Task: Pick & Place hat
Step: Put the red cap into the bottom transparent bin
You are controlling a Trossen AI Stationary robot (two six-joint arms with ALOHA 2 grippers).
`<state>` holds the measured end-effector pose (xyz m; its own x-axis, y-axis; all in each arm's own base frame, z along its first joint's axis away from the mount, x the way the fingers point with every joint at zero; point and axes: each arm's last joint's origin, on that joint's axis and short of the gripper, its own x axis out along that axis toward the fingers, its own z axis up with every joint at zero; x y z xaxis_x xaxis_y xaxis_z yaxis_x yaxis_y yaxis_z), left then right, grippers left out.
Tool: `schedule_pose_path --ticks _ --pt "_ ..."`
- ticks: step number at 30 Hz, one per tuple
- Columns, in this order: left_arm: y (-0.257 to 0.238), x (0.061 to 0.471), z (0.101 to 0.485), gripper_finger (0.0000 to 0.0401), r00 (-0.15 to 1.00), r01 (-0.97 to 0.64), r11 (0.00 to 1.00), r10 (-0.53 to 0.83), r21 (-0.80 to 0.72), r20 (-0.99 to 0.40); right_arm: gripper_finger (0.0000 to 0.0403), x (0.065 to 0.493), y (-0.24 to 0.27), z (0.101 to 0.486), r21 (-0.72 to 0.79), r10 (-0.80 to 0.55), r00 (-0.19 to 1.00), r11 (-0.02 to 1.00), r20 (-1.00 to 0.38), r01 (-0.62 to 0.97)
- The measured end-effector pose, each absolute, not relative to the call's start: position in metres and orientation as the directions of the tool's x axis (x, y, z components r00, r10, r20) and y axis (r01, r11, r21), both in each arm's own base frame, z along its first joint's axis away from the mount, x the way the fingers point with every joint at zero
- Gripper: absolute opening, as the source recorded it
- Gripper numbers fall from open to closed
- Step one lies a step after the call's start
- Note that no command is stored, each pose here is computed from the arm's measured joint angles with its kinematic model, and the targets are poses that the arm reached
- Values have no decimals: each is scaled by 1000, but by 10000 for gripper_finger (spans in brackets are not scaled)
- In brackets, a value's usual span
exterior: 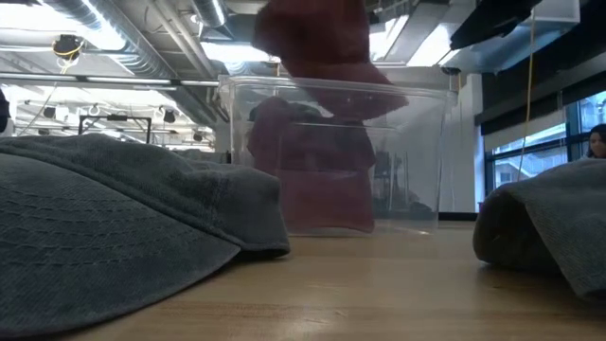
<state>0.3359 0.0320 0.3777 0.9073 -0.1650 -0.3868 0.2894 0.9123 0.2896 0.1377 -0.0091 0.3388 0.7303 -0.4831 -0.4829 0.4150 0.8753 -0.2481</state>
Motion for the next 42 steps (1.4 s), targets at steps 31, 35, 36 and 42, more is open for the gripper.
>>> schedule_pose_path --ticks 31,35,36,42 --pt "41 378 306 24 746 530 835 -376 147 -550 236 148 -9 321 -229 -501 729 865 -466 447" --pt "43 386 292 24 728 534 836 -378 127 -572 236 150 -9 320 -231 -501 725 864 -473 446" --pt "43 388 288 24 722 534 837 -378 121 -579 236 151 -9 320 -234 -501 723 864 -475 446" --pt "44 392 283 29 725 528 840 -369 126 -582 236 152 -9 319 -241 -501 719 864 -482 441"
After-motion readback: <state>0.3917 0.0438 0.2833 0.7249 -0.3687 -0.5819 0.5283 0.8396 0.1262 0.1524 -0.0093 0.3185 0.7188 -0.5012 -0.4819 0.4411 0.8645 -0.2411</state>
